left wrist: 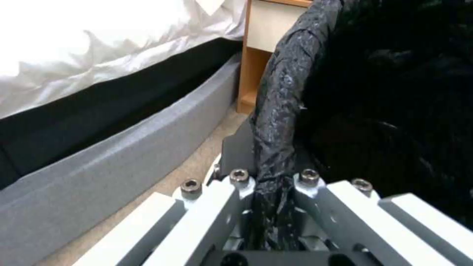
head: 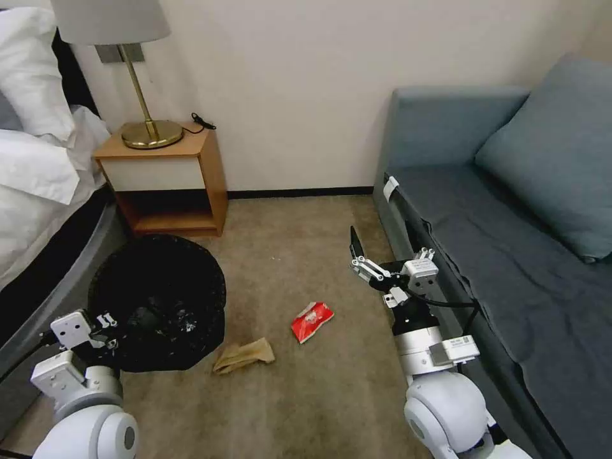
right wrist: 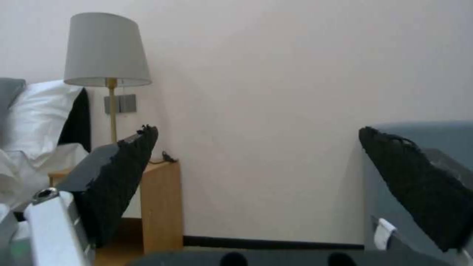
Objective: Pick up the trash bin, then pick up the garbage on the floor and place it into the trash bin.
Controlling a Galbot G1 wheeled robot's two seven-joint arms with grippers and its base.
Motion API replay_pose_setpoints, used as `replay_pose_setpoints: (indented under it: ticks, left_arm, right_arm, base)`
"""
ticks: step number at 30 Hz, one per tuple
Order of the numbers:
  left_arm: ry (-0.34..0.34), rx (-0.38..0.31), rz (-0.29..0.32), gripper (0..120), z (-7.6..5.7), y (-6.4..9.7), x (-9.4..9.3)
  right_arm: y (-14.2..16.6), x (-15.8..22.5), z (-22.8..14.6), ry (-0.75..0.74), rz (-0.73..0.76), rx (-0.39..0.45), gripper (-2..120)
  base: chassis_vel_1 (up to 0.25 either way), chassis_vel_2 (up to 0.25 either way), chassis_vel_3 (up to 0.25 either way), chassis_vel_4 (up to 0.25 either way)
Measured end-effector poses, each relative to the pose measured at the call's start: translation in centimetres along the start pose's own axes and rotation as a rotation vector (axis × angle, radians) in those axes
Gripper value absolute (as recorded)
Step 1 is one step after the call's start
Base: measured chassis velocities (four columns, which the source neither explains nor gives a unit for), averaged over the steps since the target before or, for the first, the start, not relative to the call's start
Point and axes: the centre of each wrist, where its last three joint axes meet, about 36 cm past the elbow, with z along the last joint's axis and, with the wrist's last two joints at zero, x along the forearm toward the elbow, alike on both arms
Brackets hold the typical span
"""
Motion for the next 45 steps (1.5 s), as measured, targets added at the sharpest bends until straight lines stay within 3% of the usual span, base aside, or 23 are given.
replay_pose_setpoints:
  ticks: [14,22,26,32,35,38,41,43,45]
  left_arm:
    - [0.000,0.003,-0.001,3,-0.1,0.1,0.0]
    - [0.006,0.002,-0.002,3,0.2,0.1,-0.2]
    - [0.005,0.002,0.000,3,0.2,0.2,-0.3]
    - [0.006,0.000,0.003,3,0.4,0.1,-0.4]
    - [0.007,-0.004,0.002,3,0.6,0.1,-0.4]
    - [0.007,-0.004,0.002,3,0.6,0.1,-0.4]
    - [0.005,-0.003,0.003,3,0.6,0.0,-0.4]
    - [0.002,-0.002,0.006,3,0.4,-0.1,-0.4]
    - [0.002,-0.002,0.008,3,0.4,-0.1,-0.3]
  right_arm:
    - [0.0,-0.2,0.7,-0.004,-0.020,0.001,100]
    - [-1.6,-2.7,2.3,-0.014,-0.163,0.037,100]
    - [-4.0,-4.8,4.6,0.047,-0.277,0.112,100]
    - [-7.7,-8.1,8.6,0.207,-0.399,0.248,100]
    - [-8.0,-9.1,8.5,0.436,-0.380,0.183,100]
    - [-8.1,-10.2,7.6,0.561,-0.389,0.157,100]
    - [-8.4,-11.3,6.9,0.633,-0.431,0.159,100]
    - [-9.2,-14.1,5.0,0.860,-0.529,0.108,100]
    - [-9.7,-15.3,5.0,0.895,-0.570,0.121,100]
  base:
    - [-0.132,0.129,0.139,-0.131]
    - [-0.036,0.035,0.033,-0.033]
    - [0.000,0.000,0.000,0.000]
    - [0.000,0.000,0.000,0.000]
    - [0.000,0.000,0.000,0.000]
    - [0.000,0.000,0.000,0.000]
    - [0.000,0.000,0.000,0.000]
    - [0.000,0.000,0.000,0.000]
    - [0.000,0.000,0.000,0.000]
